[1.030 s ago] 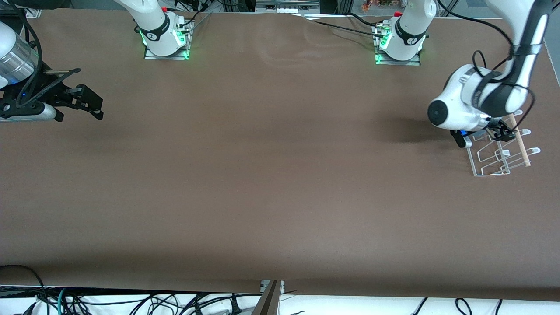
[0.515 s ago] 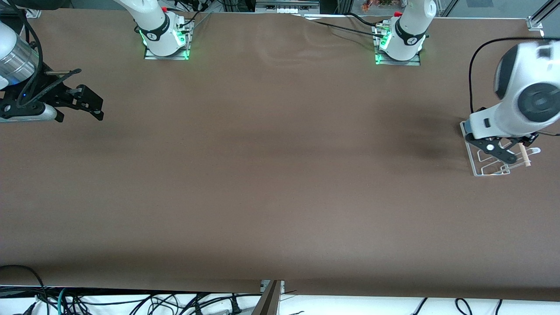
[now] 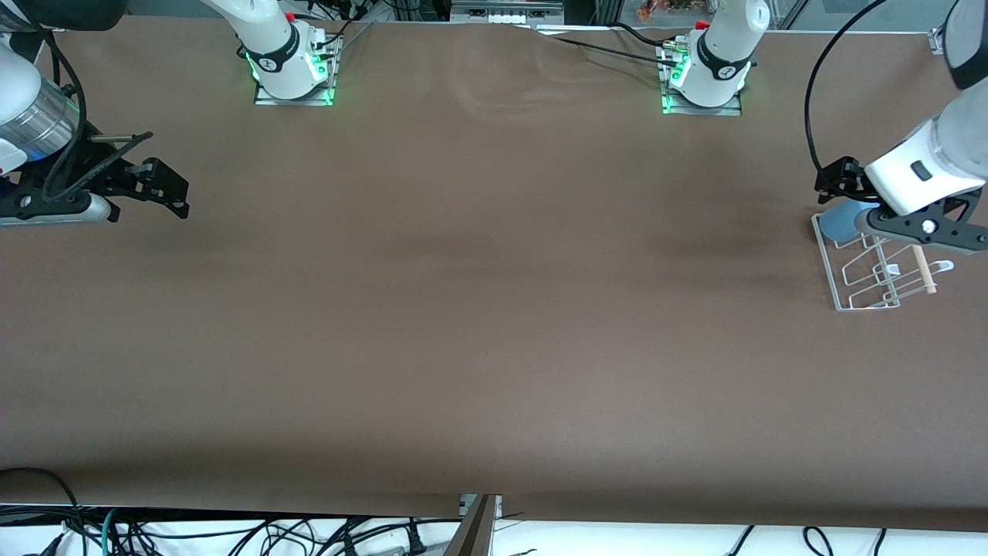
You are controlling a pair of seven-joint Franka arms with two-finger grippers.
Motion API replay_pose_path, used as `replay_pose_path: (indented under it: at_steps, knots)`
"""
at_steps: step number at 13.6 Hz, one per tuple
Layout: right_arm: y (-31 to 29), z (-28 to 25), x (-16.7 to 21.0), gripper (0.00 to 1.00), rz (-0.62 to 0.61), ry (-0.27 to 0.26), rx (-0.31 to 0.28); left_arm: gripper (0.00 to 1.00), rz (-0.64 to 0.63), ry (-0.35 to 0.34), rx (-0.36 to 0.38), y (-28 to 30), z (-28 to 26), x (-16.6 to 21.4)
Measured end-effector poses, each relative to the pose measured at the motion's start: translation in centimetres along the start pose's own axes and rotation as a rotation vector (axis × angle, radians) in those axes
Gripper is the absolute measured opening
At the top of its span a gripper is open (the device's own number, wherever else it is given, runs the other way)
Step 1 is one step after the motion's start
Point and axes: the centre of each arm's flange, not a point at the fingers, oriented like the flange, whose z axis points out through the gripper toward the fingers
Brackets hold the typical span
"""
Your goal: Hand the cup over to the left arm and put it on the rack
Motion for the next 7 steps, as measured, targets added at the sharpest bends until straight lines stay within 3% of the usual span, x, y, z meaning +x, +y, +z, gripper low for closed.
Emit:
replay_pose_path:
  at_steps: [4, 7]
  knots:
    - [-0.4, 1.3, 0.4, 1.00, -0.082, -0.025, -0.002, 1.00, -0.135, 0.069, -0.032, -2.5, -2.9, -0.5]
    - [-0.4, 2.3, 0.1, 1.00, -0.109, -0.077, -0.004, 1.00, -0.191, 0.079, -0.107, -2.1, -3.3, -0.4]
